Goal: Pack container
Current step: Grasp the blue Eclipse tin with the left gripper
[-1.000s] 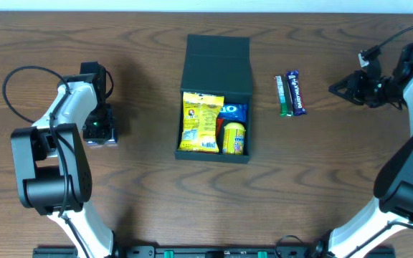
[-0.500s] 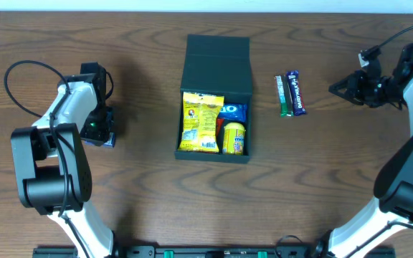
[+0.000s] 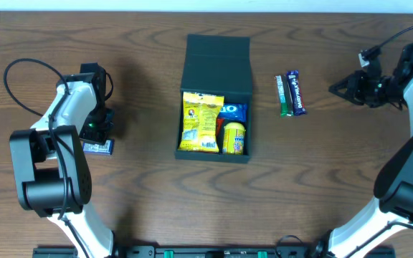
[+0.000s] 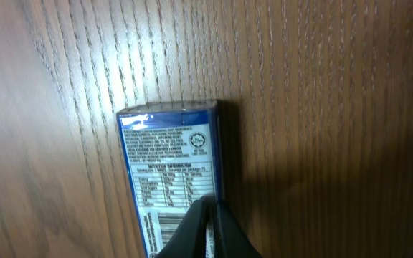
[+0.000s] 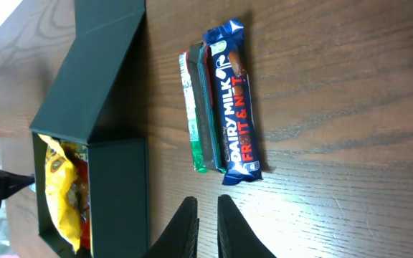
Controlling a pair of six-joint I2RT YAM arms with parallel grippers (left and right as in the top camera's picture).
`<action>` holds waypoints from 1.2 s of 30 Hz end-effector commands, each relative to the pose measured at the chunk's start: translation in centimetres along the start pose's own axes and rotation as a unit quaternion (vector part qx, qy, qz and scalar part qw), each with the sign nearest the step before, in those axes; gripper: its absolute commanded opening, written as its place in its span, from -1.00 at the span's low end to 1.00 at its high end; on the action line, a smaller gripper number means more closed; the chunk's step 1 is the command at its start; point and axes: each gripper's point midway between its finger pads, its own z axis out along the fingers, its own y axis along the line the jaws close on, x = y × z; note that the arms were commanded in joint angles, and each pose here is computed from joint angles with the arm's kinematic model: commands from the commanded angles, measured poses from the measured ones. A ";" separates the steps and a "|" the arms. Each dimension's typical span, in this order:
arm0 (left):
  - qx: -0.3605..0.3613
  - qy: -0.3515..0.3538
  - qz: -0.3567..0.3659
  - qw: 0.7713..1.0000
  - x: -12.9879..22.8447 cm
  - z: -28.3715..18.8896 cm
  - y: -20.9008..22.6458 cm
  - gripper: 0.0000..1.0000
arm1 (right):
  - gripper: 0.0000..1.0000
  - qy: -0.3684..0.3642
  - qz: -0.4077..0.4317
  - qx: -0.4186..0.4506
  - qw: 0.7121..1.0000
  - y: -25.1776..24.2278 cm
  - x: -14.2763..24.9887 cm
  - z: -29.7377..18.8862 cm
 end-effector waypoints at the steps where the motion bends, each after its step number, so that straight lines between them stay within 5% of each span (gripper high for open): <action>1: -0.015 0.001 0.005 1.000 0.1 0.3 0.7 -0.88 | -0.79 -0.011 0.002 -0.006 1.000 0.7 -0.3 -0.9; 2: -0.018 0.005 0.006 1.000 0.2 0.3 0.9 -0.66 | -0.79 -0.011 0.002 -0.006 1.000 0.7 -0.3 -0.9; 3: -0.025 0.008 0.008 1.000 0.4 0.3 1.3 0.04 | -0.79 -0.011 0.002 -0.006 1.000 0.7 -0.3 -0.9; 4: -0.031 0.010 0.009 0.999 0.4 0.3 1.6 0.33 | -0.79 -0.011 0.002 -0.006 1.000 0.7 -0.3 -0.9; 12: -0.022 0.006 0.007 1.000 0.2 -1.3 2.2 0.40 | -0.79 -0.011 0.002 -0.006 1.000 0.7 -0.3 -0.9; 23: -0.020 -0.006 0.029 0.999 -0.1 -0.8 2.2 0.78 | -0.79 -0.001 0.011 -0.007 1.000 0.8 0.3 -0.9; 36: 0.006 -0.014 0.025 1.000 0.4 1.9 1.8 0.84 | -0.80 0.008 0.019 -0.008 1.000 0.8 0.7 -0.9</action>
